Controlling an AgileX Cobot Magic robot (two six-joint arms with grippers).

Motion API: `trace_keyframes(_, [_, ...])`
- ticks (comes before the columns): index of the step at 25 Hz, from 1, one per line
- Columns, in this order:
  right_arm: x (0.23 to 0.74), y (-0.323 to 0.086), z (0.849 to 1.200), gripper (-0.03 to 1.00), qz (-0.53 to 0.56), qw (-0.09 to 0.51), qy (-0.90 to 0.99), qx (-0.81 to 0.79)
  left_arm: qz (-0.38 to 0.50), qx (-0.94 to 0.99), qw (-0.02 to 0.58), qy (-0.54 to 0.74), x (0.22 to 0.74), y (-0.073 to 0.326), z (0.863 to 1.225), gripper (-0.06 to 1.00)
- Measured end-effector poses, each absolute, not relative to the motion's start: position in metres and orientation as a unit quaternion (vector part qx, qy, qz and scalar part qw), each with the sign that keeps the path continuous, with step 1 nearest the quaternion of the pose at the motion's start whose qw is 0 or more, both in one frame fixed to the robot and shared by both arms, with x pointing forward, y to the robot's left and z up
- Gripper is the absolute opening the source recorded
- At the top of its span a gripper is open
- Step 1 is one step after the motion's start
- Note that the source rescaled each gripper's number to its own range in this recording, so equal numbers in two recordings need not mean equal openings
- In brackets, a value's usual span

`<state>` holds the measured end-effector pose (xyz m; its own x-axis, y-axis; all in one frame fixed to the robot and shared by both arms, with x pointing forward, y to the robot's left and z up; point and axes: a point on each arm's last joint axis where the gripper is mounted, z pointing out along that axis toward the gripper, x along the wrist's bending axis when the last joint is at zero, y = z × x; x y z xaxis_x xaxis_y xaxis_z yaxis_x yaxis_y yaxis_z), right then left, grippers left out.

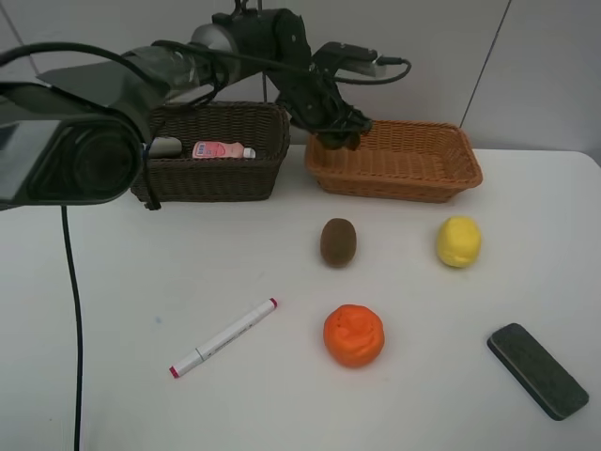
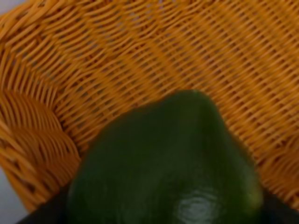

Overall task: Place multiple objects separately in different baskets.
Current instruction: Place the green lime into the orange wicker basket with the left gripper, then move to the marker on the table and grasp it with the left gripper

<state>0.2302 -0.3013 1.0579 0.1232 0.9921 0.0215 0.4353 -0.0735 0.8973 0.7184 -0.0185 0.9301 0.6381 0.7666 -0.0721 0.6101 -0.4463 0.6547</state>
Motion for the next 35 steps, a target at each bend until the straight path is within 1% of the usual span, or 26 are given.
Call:
trace_keyframes(1, [0.23,-0.301,1.058,1.0,0.357,0.39,0.558,0.64,0.118,0.842,0.331,0.409,0.719,-0.019,0.929,0.91])
trace_keyframes(2, [0.23,-0.301,1.058,1.0,0.357,0.39,0.558,0.64,0.117,0.842,0.331,0.411,0.719,-0.019,0.928,0.95])
trace_keyframes(5, [0.23,-0.301,1.058,1.0,0.357,0.39,0.558,0.64,0.116,0.838,0.332,0.417,0.719,-0.019,0.93,0.99])
trace_keyframes(9, [0.23,-0.301,1.058,1.0,0.357,0.39,0.558,0.64,0.092,0.839,0.312,0.436,0.713,-0.016,0.937,0.99])
trace_keyframes(15, [0.23,-0.301,1.058,1.0,0.357,0.39,0.558,0.64,0.024,0.851,0.237,0.469,0.685,-0.002,0.985,1.0])
trace_keyframes(18, [0.23,-0.301,1.058,1.0,0.357,0.39,0.558,0.64,0.012,0.836,0.242,0.492,0.679,0.0,1.004,1.0])
trace_keyframes(22, [0.23,-0.301,1.058,1.0,0.357,0.39,0.558,0.64,-0.008,0.828,0.256,0.499,0.674,-0.001,1.014,1.0])
trace_keyframes(25, [0.23,-0.301,1.058,1.0,0.357,0.39,0.558,0.64,-0.019,0.836,0.238,0.494,0.659,0.003,1.019,1.0])
trace_keyframes(29, [0.23,-0.301,1.058,1.0,0.357,0.39,0.558,0.64,-0.025,0.871,0.169,0.461,0.617,0.012,1.014,1.0])
trace_keyframes(32, [0.23,-0.301,1.058,1.0,0.357,0.39,0.558,0.64,-0.036,0.894,0.111,0.432,0.574,0.019,1.006,1.0])
trace_keyframes(35, [0.23,-0.301,1.058,1.0,0.357,0.39,0.558,0.64,-0.053,0.914,0.036,0.4,0.535,0.025,0.978,1.0])
